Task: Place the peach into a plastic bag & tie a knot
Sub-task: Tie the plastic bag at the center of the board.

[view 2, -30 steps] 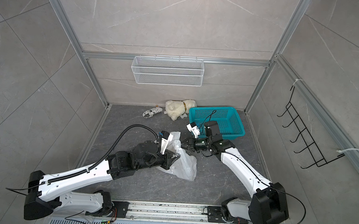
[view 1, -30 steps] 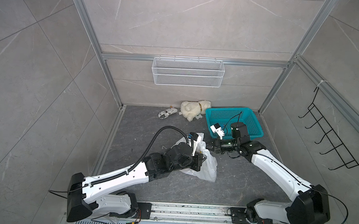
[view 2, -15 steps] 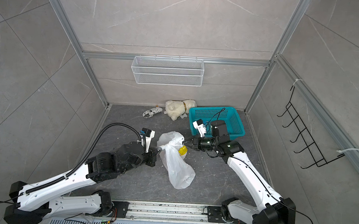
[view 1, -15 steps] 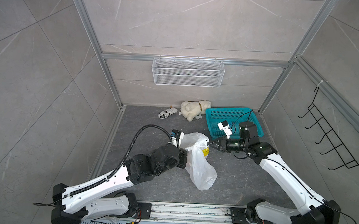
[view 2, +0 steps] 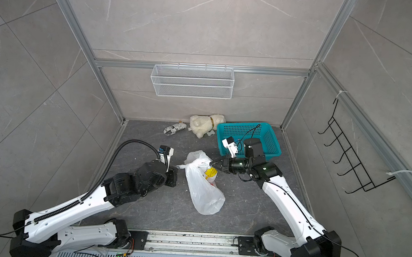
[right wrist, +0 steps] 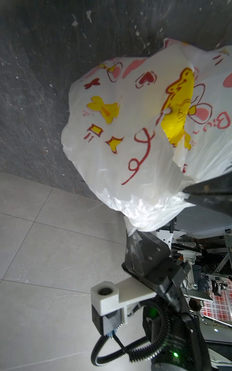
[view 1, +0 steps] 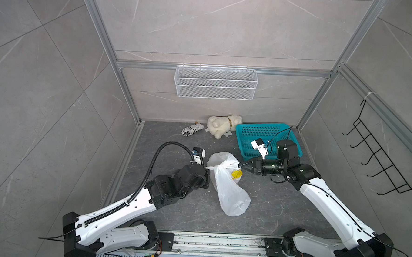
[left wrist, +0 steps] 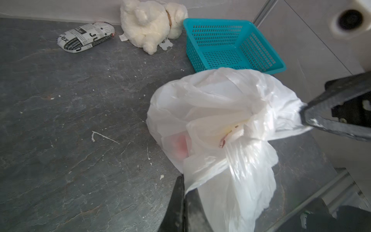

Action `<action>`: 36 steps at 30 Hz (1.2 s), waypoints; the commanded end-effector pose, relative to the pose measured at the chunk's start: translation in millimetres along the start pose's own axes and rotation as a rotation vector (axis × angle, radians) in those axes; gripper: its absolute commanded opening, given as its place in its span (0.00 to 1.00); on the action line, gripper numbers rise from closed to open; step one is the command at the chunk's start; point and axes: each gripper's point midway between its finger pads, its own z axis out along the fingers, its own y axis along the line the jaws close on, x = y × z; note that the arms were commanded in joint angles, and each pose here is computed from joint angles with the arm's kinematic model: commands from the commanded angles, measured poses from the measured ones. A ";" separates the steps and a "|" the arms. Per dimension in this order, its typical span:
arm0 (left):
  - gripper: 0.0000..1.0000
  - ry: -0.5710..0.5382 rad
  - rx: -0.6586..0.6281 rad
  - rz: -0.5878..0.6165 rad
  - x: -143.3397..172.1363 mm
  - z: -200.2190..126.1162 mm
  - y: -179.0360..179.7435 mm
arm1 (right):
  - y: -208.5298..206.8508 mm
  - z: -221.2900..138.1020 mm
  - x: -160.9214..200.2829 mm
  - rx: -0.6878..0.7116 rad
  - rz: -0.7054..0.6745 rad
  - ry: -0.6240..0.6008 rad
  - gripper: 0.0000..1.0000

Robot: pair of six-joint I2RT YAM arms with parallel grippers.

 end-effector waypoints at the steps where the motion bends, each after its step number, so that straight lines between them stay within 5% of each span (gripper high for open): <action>1: 0.00 -0.078 -0.079 -0.068 -39.3 -6.7 34.0 | 16.9 -9.4 -0.8 -0.086 -0.003 -0.020 0.00; 10: 0.00 -0.010 -0.167 -0.212 -53.5 13.8 93.0 | 34.6 -45.3 -35.5 -0.264 0.055 -0.192 0.00; 20: 0.00 -0.102 -0.298 -0.503 -70.9 -28.3 206.8 | -64.0 -100.0 -66.7 -0.061 0.293 -0.510 0.00; 32: 0.00 -0.094 -0.230 -0.566 -65.4 -15.5 213.5 | -57.7 -100.8 -67.3 -0.006 0.201 -0.505 0.00; 36: 0.00 -0.106 -0.289 -0.547 -70.5 -21.4 222.3 | -62.5 -97.6 -59.8 0.124 0.158 -0.475 0.00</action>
